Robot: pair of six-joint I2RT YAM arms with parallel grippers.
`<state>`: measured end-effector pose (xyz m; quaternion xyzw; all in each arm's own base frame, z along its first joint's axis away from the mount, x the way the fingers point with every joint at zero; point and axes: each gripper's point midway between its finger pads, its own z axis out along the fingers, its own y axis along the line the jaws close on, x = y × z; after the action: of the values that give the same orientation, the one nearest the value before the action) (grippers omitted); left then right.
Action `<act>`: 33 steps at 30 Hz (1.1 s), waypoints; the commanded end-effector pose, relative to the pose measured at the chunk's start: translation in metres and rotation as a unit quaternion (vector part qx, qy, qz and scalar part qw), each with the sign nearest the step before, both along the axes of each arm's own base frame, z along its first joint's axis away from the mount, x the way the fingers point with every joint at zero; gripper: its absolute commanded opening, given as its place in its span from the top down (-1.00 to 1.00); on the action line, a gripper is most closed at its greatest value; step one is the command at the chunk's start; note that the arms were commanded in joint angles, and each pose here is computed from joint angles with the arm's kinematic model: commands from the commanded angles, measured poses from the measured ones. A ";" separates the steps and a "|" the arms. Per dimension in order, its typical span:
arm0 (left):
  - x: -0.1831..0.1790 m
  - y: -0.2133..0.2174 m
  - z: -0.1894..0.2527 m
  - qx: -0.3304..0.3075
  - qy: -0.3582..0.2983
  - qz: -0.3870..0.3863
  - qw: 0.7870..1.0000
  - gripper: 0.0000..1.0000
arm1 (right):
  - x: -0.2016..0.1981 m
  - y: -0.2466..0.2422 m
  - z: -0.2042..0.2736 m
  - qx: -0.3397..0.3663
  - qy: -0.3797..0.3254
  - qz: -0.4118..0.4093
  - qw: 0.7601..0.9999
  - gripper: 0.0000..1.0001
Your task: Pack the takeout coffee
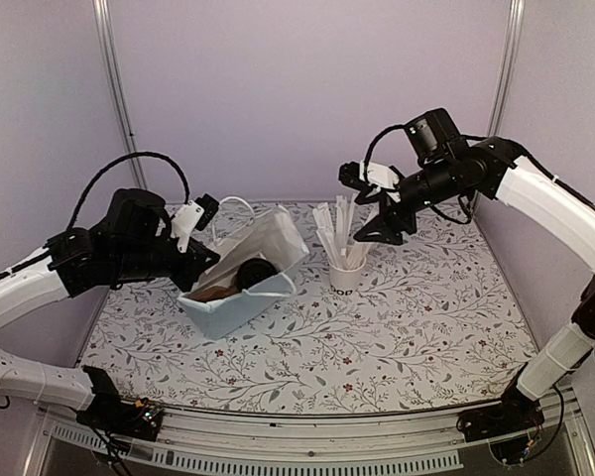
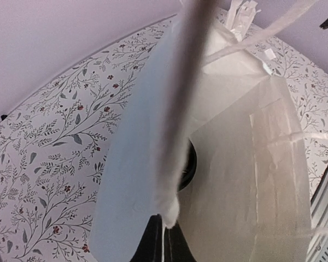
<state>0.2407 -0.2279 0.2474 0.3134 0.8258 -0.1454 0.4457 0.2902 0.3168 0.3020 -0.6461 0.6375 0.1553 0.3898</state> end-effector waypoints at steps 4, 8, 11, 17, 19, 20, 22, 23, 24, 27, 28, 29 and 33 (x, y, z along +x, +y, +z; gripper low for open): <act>0.022 -0.010 0.004 -0.035 0.017 -0.034 0.999 0.96 | -0.007 0.000 -0.040 -0.026 0.060 -0.001 0.998 -0.57; 0.040 0.008 -0.001 -0.041 0.025 -0.007 0.999 0.77 | -0.008 -0.001 -0.055 -0.035 0.069 -0.002 0.997 -0.57; 0.053 0.017 -0.003 -0.037 0.028 0.013 0.999 0.22 | -0.004 0.001 -0.064 -0.039 0.074 -0.007 0.996 -0.56; 0.070 0.031 0.021 -0.027 -0.013 0.041 0.999 -0.24 | 0.008 0.009 -0.077 -0.039 0.084 -0.020 0.996 -0.45; 0.069 0.030 0.035 -0.032 -0.029 0.034 0.998 -0.33 | 0.009 0.014 -0.083 -0.039 0.096 -0.015 0.994 -0.42; 0.068 0.032 0.041 -0.036 -0.036 0.034 0.998 -0.39 | 0.009 0.016 -0.085 -0.037 0.100 -0.013 0.994 -0.40; 0.066 0.037 0.053 -0.041 -0.052 0.044 0.997 -0.52 | 0.011 0.020 -0.090 -0.037 0.109 -0.010 0.993 -0.38; 0.066 0.041 0.058 -0.042 -0.060 0.051 0.996 -0.58 | 0.012 0.022 -0.093 -0.037 0.115 -0.010 0.993 -0.37; 0.065 0.044 0.060 -0.042 -0.065 0.057 0.995 -0.62 | 0.013 0.023 -0.094 -0.036 0.118 -0.009 0.992 -0.35; 0.066 0.049 0.055 -0.036 -0.065 0.060 0.995 -0.66 | 0.015 0.029 -0.098 -0.035 0.127 -0.005 0.991 -0.27; 0.068 0.050 0.051 -0.033 -0.060 0.061 0.996 -0.66 | 0.016 0.030 -0.100 -0.035 0.130 -0.005 0.991 -0.25; 0.069 0.051 0.048 -0.031 -0.055 0.062 0.996 -0.66 | 0.017 0.031 -0.100 -0.034 0.131 -0.006 0.991 -0.17; 0.068 0.048 0.051 -0.040 -0.054 0.058 0.996 -0.65 | 0.022 0.034 -0.100 -0.033 0.134 -0.013 0.990 0.11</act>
<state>0.3057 -0.1815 0.2937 0.2567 0.8145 -0.1343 0.5027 0.3066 0.3411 0.1904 -0.6308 0.7002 0.2017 0.2667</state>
